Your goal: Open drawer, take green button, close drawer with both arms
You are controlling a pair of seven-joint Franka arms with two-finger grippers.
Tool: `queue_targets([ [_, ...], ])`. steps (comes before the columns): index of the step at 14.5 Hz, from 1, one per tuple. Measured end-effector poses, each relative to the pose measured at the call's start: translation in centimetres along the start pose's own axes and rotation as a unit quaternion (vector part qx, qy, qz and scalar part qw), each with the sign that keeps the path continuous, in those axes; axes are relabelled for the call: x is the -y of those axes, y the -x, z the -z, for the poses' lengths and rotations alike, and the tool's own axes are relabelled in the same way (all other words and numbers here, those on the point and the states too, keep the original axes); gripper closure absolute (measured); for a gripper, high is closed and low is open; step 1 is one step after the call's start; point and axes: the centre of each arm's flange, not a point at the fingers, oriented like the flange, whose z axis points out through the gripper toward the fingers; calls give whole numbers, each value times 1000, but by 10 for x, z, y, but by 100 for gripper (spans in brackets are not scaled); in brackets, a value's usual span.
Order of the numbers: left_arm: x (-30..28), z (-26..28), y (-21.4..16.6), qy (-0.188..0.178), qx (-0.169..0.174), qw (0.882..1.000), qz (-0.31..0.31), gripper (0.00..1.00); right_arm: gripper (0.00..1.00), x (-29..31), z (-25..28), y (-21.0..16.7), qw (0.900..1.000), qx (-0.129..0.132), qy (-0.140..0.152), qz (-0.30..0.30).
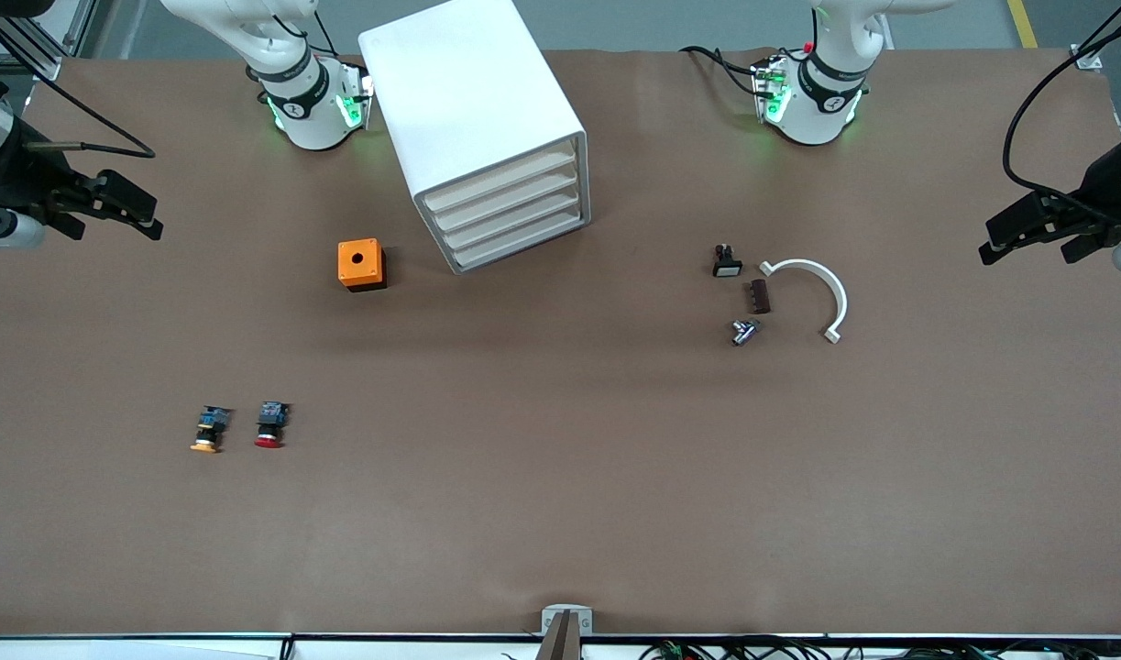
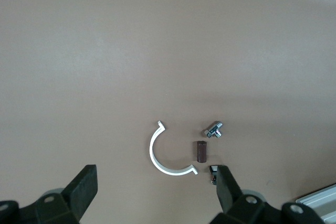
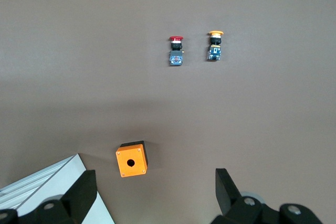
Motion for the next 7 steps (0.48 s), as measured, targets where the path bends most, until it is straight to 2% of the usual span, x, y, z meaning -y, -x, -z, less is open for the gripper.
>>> queue_targets([
  [7, 1, -5, -2, 0, 4, 1000, 3, 0, 0, 0, 0, 0, 1000, 0, 0, 0],
])
